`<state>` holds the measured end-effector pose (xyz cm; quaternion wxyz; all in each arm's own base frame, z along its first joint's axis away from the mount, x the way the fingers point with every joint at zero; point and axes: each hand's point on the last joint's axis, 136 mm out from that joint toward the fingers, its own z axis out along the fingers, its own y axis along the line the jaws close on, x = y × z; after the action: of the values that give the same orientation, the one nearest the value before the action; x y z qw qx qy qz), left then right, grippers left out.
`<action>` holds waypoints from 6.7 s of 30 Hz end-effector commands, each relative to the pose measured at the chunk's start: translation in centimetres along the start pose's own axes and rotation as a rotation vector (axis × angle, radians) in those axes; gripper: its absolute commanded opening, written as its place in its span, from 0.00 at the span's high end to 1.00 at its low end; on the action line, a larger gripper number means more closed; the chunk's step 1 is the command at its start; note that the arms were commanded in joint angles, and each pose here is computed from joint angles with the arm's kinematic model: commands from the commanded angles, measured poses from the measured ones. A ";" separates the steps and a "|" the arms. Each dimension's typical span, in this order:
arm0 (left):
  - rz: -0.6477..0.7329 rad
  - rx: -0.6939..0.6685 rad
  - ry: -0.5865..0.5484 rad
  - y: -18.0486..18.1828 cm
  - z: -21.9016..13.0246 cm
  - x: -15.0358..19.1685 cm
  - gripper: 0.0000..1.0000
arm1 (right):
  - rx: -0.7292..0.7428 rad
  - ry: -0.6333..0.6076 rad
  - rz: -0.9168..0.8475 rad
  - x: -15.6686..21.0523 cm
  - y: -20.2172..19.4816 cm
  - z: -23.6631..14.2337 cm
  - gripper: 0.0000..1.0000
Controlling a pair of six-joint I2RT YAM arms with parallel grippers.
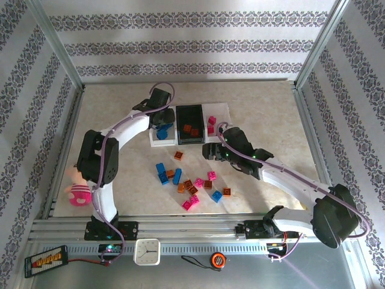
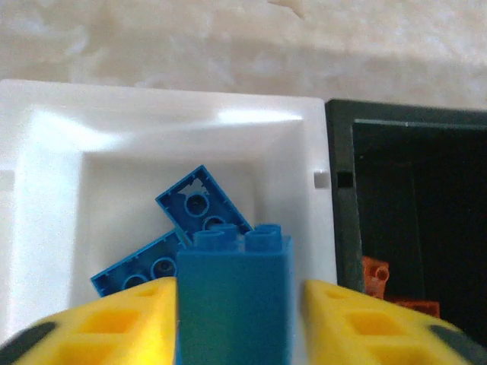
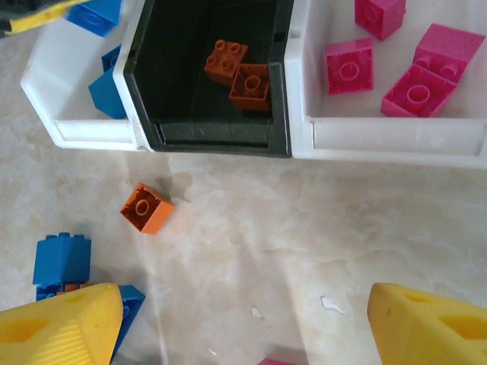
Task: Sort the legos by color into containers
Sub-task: Place the lego in the container, then pick up the lego from the bottom-center of the table, then place the lego in the container, then pick up the lego from the center of the table, then place the lego in the container, then pick up the lego from the bottom-center of the table.
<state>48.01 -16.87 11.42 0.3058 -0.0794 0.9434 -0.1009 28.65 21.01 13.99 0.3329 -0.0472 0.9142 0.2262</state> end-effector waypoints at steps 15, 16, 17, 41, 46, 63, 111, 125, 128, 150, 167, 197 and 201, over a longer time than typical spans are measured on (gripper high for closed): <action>-0.060 0.291 -0.124 -2.6 -12.1 1.2 0.03 | 0.009 0.158 -0.028 4.9 0.5 0.9 0.16; -0.072 0.317 -0.135 -2.4 -13.0 1.9 0.00 | 0.009 0.173 -0.032 5.4 0.6 1.1 0.16; -0.082 0.330 -0.136 -2.0 -13.4 2.8 0.00 | 0.009 0.186 -0.038 5.7 0.7 1.2 0.17; -0.182 0.286 -0.079 5.5 -14.1 15.1 0.00 | 0.311 0.332 -0.040 11.8 -3.6 4.2 0.48; -0.181 0.278 -0.086 5.6 -14.3 15.0 0.00 | 0.286 0.346 -0.047 12.2 -3.1 4.7 0.47; -0.186 0.261 -0.078 5.9 -14.3 15.2 0.00 | 0.239 0.224 -0.067 7.1 -2.8 2.4 0.74; -0.019 0.164 0.151 5.8 -10.9 20.6 0.20 | 0.196 0.029 0.041 -7.5 -3.6 6.8 0.25; 0.019 0.106 0.178 4.0 -5.4 20.0 0.26 | 0.159 -0.002 0.025 -6.9 -3.1 4.3 0.25; 0.008 0.109 0.202 3.9 -4.7 20.5 0.41 | 0.159 -0.001 0.024 -6.6 -3.1 4.2 0.24; 0.008 0.138 -0.073 2.2 -10.9 6.6 0.70 | 0.138 0.014 0.033 -2.6 -2.8 2.6 0.24; 0.019 0.014 -0.045 2.2 0.5 -2.3 0.58 | 0.113 0.077 0.031 3.1 -2.6 0.8 0.21; -0.158 0.360 -0.114 3.1 -14.8 11.7 0.00 | 0.089 0.563 -0.082 18.4 -0.1 -6.8 0.29; -0.171 0.356 -0.105 3.9 -14.9 13.0 0.00 | 0.128 0.610 -0.115 19.8 -0.4 -6.2 0.30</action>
<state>29.44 -13.82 15.89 0.3696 -0.0996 0.8795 -0.2829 10.59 20.05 6.49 0.0835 -0.1539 0.9723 0.1549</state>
